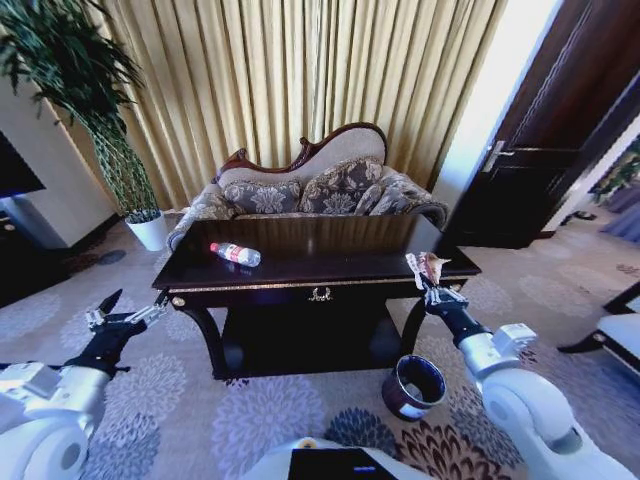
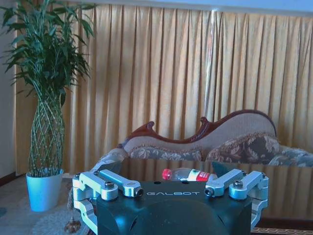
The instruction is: Move to the front of the table and place the trash on the table into the trash bin.
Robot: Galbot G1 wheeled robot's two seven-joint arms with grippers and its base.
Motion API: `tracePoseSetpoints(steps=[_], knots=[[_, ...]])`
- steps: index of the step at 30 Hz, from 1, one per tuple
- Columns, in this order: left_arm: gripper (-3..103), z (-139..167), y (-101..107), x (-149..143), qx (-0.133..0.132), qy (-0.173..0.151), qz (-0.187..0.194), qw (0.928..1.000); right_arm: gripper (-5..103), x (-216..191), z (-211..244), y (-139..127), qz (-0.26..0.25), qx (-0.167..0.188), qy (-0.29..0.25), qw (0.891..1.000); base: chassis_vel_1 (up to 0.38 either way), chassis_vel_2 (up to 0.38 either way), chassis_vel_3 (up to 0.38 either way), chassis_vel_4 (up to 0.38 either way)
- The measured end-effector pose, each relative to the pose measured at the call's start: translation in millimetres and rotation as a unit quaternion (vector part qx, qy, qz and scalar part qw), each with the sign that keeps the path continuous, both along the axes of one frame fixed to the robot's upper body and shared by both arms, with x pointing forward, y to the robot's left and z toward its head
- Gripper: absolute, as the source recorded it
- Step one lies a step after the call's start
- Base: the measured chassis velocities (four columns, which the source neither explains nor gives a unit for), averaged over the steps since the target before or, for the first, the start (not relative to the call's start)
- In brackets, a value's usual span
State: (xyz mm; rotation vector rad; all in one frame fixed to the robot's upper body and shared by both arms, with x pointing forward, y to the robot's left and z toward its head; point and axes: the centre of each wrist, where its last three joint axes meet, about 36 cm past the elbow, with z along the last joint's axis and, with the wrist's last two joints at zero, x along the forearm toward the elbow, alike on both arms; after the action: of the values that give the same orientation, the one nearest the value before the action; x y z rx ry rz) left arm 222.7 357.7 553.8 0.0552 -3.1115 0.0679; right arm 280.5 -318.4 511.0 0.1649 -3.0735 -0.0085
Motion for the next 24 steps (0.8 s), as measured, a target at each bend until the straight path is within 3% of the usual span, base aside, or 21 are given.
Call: tracePoseSetpoints(steps=[5, 9, 11, 12, 14, 16, 19, 24], knots=[[100, -3, 0, 0, -0.003, -0.015, -0.006, 0.9999, 0, 3, -19, -2, -0.009, 0.004, 0.032, 0.999, 0.039, -0.060, -0.037, 0.044], [100, -4, 1, -1, -0.009, -0.027, -0.008, 0.9996, 0, 8, -69, -17, -0.042, -0.021, 0.095, 0.994, 0.000, 0.000, 0.000, 0.000], [100, -3, 3, -2, -0.009, -0.028, -0.007, 0.9995, 0, 9, -112, -28, -0.066, -0.055, 0.139, 0.987, 0.000, 0.000, 0.000, 0.000], [100, -3, 3, -2, -0.009, -0.028, -0.007, 0.9995, 0, 9, -112, -28, -0.066, -0.055, 0.139, 0.987, 0.000, 0.000, 0.000, 0.000], [100, -4, 4, -2, -0.008, -0.026, -0.004, 0.9996, 0, 11, -162, -43, -0.089, -0.083, 0.183, 0.976, 0.000, 0.000, 0.000, 0.000], [100, -5, 4, -3, -0.009, -0.026, -0.003, 0.9996, 0, 12, -174, -46, -0.095, -0.087, 0.193, 0.973, 0.000, 0.000, 0.000, 0.000], [100, -6, 5, -3, -0.010, -0.024, 0.000, 0.9997, 0, 25, -230, -61, -0.127, -0.105, 0.239, 0.957, 0.000, 0.000, 0.000, 0.000], [100, -7, 4, -2, -0.011, -0.023, 0.000, 0.9997, 0, 38, -269, -71, -0.150, -0.124, 0.270, 0.943, 0.000, 0.000, 0.000, 0.000]])
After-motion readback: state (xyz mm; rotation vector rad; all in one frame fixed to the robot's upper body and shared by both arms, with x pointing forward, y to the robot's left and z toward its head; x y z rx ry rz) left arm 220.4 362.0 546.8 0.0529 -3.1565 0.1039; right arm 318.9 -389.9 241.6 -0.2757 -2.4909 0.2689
